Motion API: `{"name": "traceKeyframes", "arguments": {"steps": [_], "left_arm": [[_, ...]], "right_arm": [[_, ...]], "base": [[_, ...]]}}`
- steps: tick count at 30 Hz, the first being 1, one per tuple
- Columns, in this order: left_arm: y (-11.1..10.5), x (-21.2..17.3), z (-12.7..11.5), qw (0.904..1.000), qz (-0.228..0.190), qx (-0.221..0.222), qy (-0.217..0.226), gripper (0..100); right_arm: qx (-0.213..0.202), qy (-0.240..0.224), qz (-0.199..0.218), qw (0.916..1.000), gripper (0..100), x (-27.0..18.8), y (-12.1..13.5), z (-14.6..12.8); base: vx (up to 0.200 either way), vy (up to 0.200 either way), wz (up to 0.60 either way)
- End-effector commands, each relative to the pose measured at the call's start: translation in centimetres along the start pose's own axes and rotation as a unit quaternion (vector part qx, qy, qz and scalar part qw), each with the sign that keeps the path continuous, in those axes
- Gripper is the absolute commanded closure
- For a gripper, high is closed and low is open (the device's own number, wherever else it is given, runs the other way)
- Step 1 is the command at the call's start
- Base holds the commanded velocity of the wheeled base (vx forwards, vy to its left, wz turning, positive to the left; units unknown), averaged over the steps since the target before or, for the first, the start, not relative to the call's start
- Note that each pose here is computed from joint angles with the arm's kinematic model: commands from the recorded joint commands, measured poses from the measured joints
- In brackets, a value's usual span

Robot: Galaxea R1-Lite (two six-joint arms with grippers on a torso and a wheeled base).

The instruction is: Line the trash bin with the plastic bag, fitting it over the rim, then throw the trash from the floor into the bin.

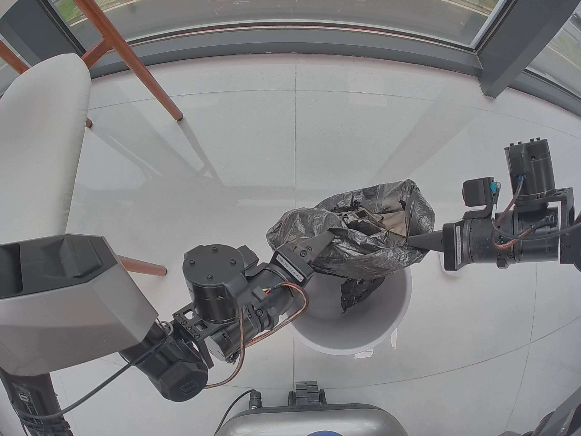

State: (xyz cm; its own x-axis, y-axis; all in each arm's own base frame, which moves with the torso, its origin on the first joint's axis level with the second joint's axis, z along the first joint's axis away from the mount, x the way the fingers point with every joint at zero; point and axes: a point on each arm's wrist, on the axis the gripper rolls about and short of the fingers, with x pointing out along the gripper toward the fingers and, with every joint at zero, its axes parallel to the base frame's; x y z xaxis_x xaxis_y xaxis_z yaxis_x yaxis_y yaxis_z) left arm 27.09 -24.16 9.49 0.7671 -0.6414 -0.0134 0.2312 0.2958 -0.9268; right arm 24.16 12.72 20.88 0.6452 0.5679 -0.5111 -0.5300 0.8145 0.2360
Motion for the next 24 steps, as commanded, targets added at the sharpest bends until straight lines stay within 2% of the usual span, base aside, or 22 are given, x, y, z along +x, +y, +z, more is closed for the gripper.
{"name": "traceKeyframes", "arguments": {"steps": [1, 6, 10, 14, 16, 17, 22, 24], "left_arm": [[-0.2, 0.1, 0.1, 1.0000, -0.006, -0.001, -0.001, 100], [-0.7, 0.5, 0.2, 0.9998, -0.017, -0.002, -0.004, 100], [-1.1, 0.3, 0.3, 0.9995, -0.021, -0.025, -0.005, 100], [-1.0, -0.5, 0.3, 0.9997, -0.006, -0.024, 0.000, 100], [-2.0, -1.3, 0.7, 0.9997, -0.004, -0.024, 0.001, 100], [-3.1, -2.4, 1.3, 0.9997, 0.005, -0.024, 0.005, 100], [-4.6, -3.9, 2.9, 0.9993, 0.028, -0.022, 0.003, 100], [-4.5, -4.2, 3.2, 0.9989, 0.042, -0.022, 0.004, 100]], "right_arm": [[0.000, 0.000, -0.001, 1.0000, 100, 0.1, 0.0, 0.0], [0.000, 0.001, 0.000, 1.0000, 100, 0.0, 0.0, 0.0], [0.000, -0.001, -0.002, 1.0000, 100, 0.0, -0.1, 0.0], [0.001, -0.001, -0.004, 1.0000, 100, -0.1, -0.2, 0.0], [0.001, 0.001, -0.004, 1.0000, 100, -0.2, -0.2, -0.2], [0.002, 0.005, -0.005, 1.0000, 100, -0.3, -0.2, -0.4], [0.009, 0.032, -0.014, 0.9993, 100, 0.4, -0.9, -2.0], [0.005, 0.043, -0.017, 0.9989, 100, 0.6, -1.1, -2.5]], "base": [[0.000, 0.000, 0.00], [0.000, 0.000, 0.00], [0.000, 0.000, 0.00], [0.000, 0.000, 0.00], [0.000, 0.000, 0.00], [0.000, 0.000, 0.00], [0.000, 0.000, 0.00], [0.000, 0.000, 0.00]]}}
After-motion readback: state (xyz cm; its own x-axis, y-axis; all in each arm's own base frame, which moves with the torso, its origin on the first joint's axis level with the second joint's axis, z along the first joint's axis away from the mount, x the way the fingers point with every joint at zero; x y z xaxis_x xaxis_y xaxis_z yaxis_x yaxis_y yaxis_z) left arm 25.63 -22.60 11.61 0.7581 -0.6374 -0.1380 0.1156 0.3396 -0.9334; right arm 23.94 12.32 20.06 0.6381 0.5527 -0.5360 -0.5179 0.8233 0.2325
